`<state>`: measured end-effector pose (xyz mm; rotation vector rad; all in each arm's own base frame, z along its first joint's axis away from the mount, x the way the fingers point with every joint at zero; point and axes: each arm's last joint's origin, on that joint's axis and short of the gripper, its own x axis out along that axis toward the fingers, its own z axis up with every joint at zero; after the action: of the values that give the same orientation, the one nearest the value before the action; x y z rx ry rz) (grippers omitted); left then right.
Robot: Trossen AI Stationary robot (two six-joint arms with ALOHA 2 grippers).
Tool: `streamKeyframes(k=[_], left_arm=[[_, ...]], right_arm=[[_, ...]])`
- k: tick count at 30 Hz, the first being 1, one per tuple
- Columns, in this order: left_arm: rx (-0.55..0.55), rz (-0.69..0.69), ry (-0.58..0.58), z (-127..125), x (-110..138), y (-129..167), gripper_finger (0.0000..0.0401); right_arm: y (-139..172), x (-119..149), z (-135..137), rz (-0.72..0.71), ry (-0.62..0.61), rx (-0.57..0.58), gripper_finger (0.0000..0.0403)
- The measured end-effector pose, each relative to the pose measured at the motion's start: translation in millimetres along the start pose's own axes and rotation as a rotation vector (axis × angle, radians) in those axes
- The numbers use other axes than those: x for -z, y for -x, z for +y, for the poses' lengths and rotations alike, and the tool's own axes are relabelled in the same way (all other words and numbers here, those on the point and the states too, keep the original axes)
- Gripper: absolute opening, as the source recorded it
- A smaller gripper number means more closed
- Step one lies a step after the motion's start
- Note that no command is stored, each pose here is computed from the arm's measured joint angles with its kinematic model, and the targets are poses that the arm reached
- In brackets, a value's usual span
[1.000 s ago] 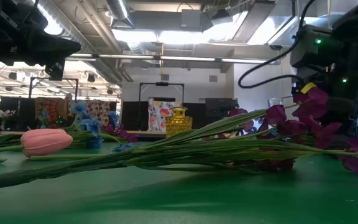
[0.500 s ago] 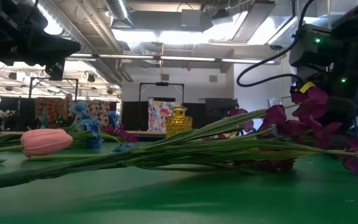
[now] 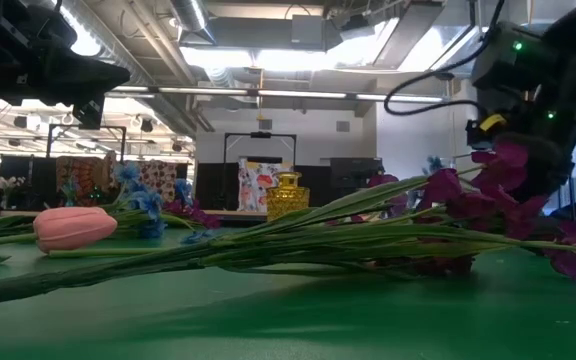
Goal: Sort flowers into vase by color
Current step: Put the right blue flowers into the yellow vase
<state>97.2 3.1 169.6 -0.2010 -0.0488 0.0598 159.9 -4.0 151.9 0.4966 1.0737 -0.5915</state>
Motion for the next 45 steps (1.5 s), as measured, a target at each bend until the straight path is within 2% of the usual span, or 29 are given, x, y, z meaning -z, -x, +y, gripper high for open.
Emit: streamKeyframes(k=[5, 12, 16, 26, 38, 45], left_arm=[[0.0, 0.0, 0.0, 0, 0, 0, 0.0], [0.0, 0.0, 0.0, 0, 0, 0, 0.0], [0.0, 0.0, 0.0, 0, 0, 0, 0.0], [0.0, 0.0, 0.0, 0, 0, 0, 0.0], [0.0, 0.0, 0.0, 0, 0, 0, 0.0], [0.001, 0.0, 0.0, 0, 0, 0, 0.0]], right_arm=[[13, -2, -2, -0.077, -0.019, -0.042, 0.0008], [33, -5, -8, -0.212, -0.05, -0.081, 0.0024], [48, -11, -8, -0.307, -0.047, -0.1, 0.0016], [77, -43, 9, -0.69, 0.048, -0.24, 0.0018], [110, -72, 23, -1.161, 0.137, -0.278, 0.0016], [107, -89, 41, -1.342, 0.261, -0.305, 0.0014]])
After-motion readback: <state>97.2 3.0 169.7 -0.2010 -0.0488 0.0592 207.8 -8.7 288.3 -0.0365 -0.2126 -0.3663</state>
